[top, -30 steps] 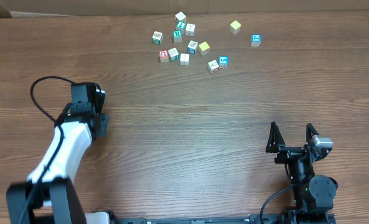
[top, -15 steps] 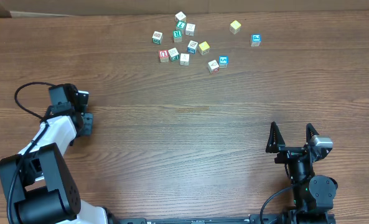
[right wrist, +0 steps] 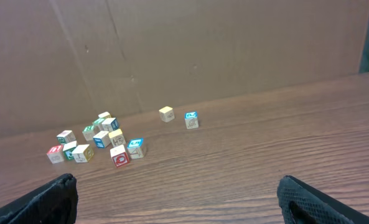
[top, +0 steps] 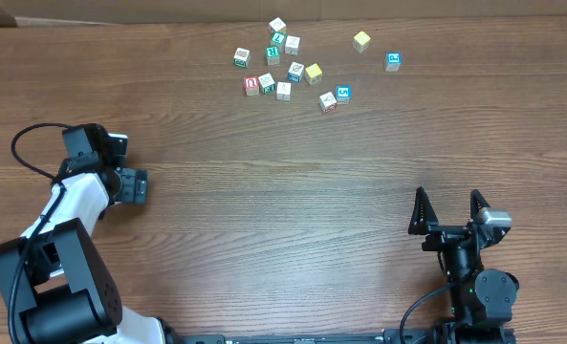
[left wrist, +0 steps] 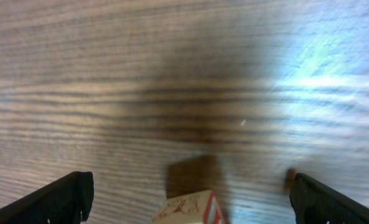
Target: Form a horizontal line
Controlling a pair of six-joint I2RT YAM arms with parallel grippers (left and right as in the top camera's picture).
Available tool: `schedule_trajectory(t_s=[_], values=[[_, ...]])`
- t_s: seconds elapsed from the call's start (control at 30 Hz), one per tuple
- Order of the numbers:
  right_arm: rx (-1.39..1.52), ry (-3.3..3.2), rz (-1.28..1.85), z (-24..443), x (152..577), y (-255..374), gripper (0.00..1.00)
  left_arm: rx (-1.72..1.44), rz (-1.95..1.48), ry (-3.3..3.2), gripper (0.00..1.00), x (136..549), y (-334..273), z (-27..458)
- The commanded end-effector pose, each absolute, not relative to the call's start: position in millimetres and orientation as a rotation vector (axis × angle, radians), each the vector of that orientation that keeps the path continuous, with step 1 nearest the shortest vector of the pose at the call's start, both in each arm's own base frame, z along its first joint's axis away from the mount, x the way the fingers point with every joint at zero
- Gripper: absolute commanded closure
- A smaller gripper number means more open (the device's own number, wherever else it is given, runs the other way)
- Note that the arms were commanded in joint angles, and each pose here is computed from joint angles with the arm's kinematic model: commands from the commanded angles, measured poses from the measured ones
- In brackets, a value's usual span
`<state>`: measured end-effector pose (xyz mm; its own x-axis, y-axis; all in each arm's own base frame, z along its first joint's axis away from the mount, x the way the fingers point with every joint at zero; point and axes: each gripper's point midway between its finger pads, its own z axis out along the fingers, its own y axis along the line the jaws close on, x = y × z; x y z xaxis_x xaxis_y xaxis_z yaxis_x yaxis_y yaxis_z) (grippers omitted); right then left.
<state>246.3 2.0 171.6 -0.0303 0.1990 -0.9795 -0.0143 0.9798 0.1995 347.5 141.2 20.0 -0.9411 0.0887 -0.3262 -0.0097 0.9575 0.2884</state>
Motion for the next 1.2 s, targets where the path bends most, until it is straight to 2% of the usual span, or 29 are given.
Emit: schedule_trajectory(t_s=[0.0,0.1,0.17,0.27,0.37,0.53,0.57,0.6,0.87,1.0,1.17], values=[[0.136,1.592,0.168,170,246,3,0.00,-0.106,0.393,2.537,0.00,409,135,114],[0.136,1.592,0.168,170,246,3,0.00,-0.196,0.241,2.357,0.00,443,104,194],[0.137,1.592,0.168,170,246,3,0.00,-0.094,0.019,2.208,0.00,468,50,257],[0.137,1.592,0.168,170,246,3,0.00,0.052,-0.198,2.012,0.00,492,-20,315],[0.136,1.592,0.168,170,246,3,0.00,0.105,-0.188,1.941,0.00,508,-54,322],[0.137,1.592,0.168,170,246,3,0.00,0.200,-0.207,2.014,0.00,537,-97,260],[0.136,1.592,0.168,170,246,3,0.00,0.213,-0.214,2.061,0.00,545,-105,231],[0.136,1.592,0.168,170,246,3,0.00,0.279,-0.203,2.129,0.00,555,-114,182],[0.136,1.592,0.168,170,246,3,0.00,0.664,-0.076,2.281,0.00,558,-120,40],[0.137,1.592,0.168,170,246,3,0.00,0.710,-0.067,2.316,0.03,556,-119,5],[0.136,1.592,0.168,170,246,3,0.00,0.783,-0.142,2.257,0.06,559,-133,-9]])
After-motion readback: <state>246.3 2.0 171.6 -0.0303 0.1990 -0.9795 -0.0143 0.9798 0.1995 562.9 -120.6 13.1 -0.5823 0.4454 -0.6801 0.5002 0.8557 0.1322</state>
